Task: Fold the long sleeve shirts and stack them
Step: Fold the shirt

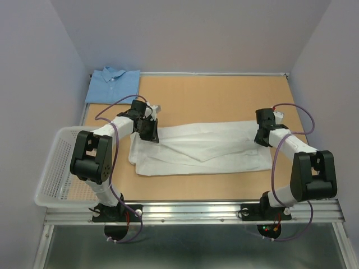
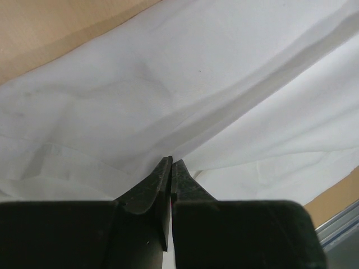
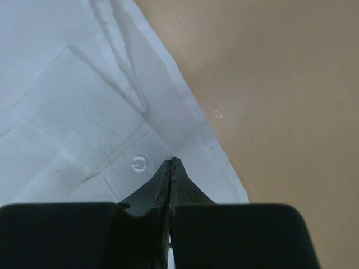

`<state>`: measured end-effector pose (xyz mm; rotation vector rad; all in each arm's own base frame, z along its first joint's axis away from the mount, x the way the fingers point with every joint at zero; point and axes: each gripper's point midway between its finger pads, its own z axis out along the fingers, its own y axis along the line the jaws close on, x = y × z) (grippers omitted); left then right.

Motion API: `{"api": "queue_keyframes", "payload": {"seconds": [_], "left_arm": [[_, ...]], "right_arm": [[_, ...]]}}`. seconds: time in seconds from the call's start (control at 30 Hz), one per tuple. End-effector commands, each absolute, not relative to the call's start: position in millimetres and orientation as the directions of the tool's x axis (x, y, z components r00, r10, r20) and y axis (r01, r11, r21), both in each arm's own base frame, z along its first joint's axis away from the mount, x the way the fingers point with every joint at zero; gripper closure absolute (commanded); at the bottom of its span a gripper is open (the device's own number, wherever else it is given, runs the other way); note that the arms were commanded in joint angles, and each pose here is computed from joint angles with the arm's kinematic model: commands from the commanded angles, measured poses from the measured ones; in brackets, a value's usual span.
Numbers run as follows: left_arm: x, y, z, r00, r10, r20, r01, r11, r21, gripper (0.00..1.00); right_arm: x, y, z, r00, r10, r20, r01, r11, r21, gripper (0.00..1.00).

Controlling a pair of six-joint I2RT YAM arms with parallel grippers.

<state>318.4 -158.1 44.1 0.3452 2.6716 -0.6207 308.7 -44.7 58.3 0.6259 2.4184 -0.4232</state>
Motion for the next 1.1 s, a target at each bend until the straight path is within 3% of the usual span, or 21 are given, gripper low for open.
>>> {"api": "queue_keyframes", "payload": {"seconds": [0.0, 0.1, 0.13, 0.2, 0.27, 0.33, 0.37, 0.5, 0.63, 0.87, 1.07], "left_arm": [[315, -150, 44, -0.909, 0.153, -0.388, 0.299, 0.888, -0.351, 0.87], [319, -148, 50, -0.905, 0.148, -0.4, 0.294, 0.895, -0.334, 0.86], [321, -147, 55, -0.904, 0.145, -0.403, 0.291, 0.898, -0.33, 0.84], [322, -147, 60, -0.901, 0.135, -0.412, 0.285, 0.901, -0.328, 0.81], [327, -149, 74, -0.89, 0.112, -0.442, 0.28, 0.899, -0.336, 0.74], [332, -152, 94, -0.868, 0.096, -0.487, 0.292, 0.892, -0.344, 0.59], [335, -154, 102, -0.858, 0.086, -0.506, 0.295, 0.889, -0.349, 0.49], [345, -162, 143, -0.807, 0.039, -0.589, 0.313, 0.874, -0.371, 0.44], [338, -184, 168, -0.771, 0.022, -0.637, 0.375, 0.824, -0.425, 0.44], [312, -199, 134, -0.825, 0.05, -0.563, 0.368, 0.804, -0.468, 0.44], [303, -189, 111, -0.84, 0.042, -0.541, 0.329, 0.832, -0.447, 0.44]], "right_arm": [[310, -56, 53, -0.641, 0.422, -0.641, 0.615, 0.782, -0.099, 0.99], [312, -52, 56, -0.64, 0.44, -0.63, 0.614, 0.786, -0.075, 0.89], [312, -51, 57, -0.641, 0.445, -0.625, 0.615, 0.786, -0.072, 0.77], [315, -48, 69, -0.644, 0.443, -0.624, 0.603, 0.795, -0.059, 0.66], [324, -45, 83, -0.637, 0.428, -0.642, 0.578, 0.816, -0.03, 0.56], [341, -38, 109, -0.624, 0.398, -0.673, 0.523, 0.852, 0.018, 0.51], [347, -36, 117, -0.63, 0.37, -0.683, 0.492, 0.871, 0.018, 0.51], [376, -23, 139, -0.625, 0.344, -0.7, 0.42, 0.905, 0.07, 0.51], [397, -9, 124, -0.667, 0.335, -0.666, 0.361, 0.927, 0.104, 0.6], [406, -4, 88, -0.72, 0.313, -0.62, 0.32, 0.942, 0.104, 0.66], [417, -8, 71, -0.712, 0.351, -0.607, 0.37, 0.924, 0.1, 0.6]]}}
